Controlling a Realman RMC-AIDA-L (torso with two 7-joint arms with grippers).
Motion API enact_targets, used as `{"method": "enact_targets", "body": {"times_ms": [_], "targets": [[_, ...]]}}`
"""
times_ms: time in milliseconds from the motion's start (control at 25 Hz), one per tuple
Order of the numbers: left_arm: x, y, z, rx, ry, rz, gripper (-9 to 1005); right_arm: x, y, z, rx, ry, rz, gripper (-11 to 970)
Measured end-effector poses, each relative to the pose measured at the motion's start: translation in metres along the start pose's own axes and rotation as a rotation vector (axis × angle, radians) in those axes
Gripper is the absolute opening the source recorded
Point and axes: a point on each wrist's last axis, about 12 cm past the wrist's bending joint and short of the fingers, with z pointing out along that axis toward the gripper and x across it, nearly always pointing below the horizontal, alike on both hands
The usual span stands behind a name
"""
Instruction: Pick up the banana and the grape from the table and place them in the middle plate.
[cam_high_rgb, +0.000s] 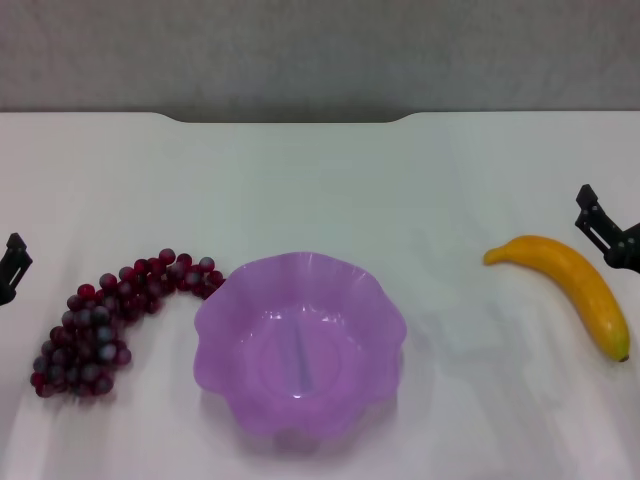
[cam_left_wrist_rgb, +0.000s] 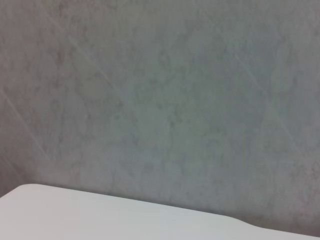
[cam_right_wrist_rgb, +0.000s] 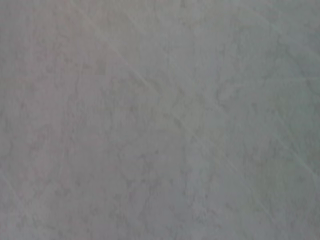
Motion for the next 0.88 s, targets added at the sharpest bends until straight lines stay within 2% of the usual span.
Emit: {"method": "enact_targets", "body": {"times_ms": [880], "targets": [[-0.0001,0.0011,-0.0004,-0.002,0.0,0.0,877,-0.0003,0.0003,0.0003,-0.001,-0.001,0.001,905]]}}
